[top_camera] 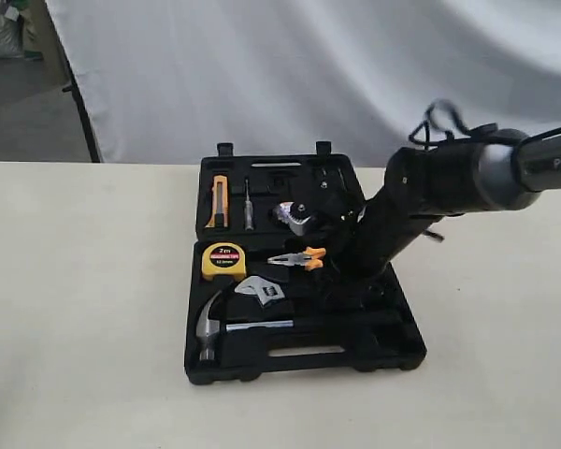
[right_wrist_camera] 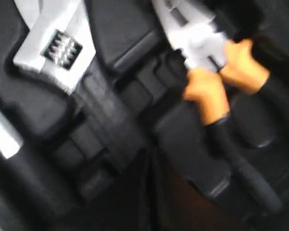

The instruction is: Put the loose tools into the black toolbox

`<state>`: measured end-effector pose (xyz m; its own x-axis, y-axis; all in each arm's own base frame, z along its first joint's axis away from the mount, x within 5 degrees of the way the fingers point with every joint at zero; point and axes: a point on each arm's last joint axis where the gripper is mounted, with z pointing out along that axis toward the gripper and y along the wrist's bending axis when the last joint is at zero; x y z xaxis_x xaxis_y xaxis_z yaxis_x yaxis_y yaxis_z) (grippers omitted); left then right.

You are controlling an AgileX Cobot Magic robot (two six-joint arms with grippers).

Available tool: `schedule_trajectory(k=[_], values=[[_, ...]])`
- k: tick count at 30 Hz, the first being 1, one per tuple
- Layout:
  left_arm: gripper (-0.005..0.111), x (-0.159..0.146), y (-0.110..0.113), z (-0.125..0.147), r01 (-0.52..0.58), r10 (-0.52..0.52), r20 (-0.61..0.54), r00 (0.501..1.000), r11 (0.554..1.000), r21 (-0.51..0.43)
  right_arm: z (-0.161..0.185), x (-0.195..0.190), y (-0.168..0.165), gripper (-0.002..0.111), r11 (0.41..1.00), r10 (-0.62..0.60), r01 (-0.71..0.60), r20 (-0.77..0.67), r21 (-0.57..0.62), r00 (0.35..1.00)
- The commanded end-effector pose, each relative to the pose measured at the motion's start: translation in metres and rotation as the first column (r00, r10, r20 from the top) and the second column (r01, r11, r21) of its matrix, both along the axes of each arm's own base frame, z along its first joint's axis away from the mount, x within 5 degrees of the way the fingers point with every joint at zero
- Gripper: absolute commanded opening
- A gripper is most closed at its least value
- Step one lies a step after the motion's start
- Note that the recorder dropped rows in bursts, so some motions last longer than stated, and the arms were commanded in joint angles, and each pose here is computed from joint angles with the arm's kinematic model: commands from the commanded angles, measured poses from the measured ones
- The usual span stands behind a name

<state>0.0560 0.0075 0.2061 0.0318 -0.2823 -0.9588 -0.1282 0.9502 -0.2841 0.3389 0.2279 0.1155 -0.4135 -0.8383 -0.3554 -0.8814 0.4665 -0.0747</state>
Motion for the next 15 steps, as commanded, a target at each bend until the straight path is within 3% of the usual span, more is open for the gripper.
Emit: schedule_trajectory(k=[1,8,15], values=[[0.001,-0.001,0.001,0.002,-0.026,0.026,0.013,1.000,1.000,0.001,-0.061,-0.008,-0.015,-0.001,0.990,-0.049,0.026,-0.174,-0.136,0.983],[0.001,-0.001,0.001,0.002,-0.026,0.026,0.013,1.000,1.000,0.001,0.029,-0.003,-0.012,-0.001,0.999,-0.043,0.043,0.002,-0.012,0.999],[0.001,-0.001,0.001,0.002,-0.026,0.026,0.013,1.000,1.000,0.001,0.061,-0.010,-0.015,-0.001,0.997,-0.059,0.057,0.055,0.046,0.997]])
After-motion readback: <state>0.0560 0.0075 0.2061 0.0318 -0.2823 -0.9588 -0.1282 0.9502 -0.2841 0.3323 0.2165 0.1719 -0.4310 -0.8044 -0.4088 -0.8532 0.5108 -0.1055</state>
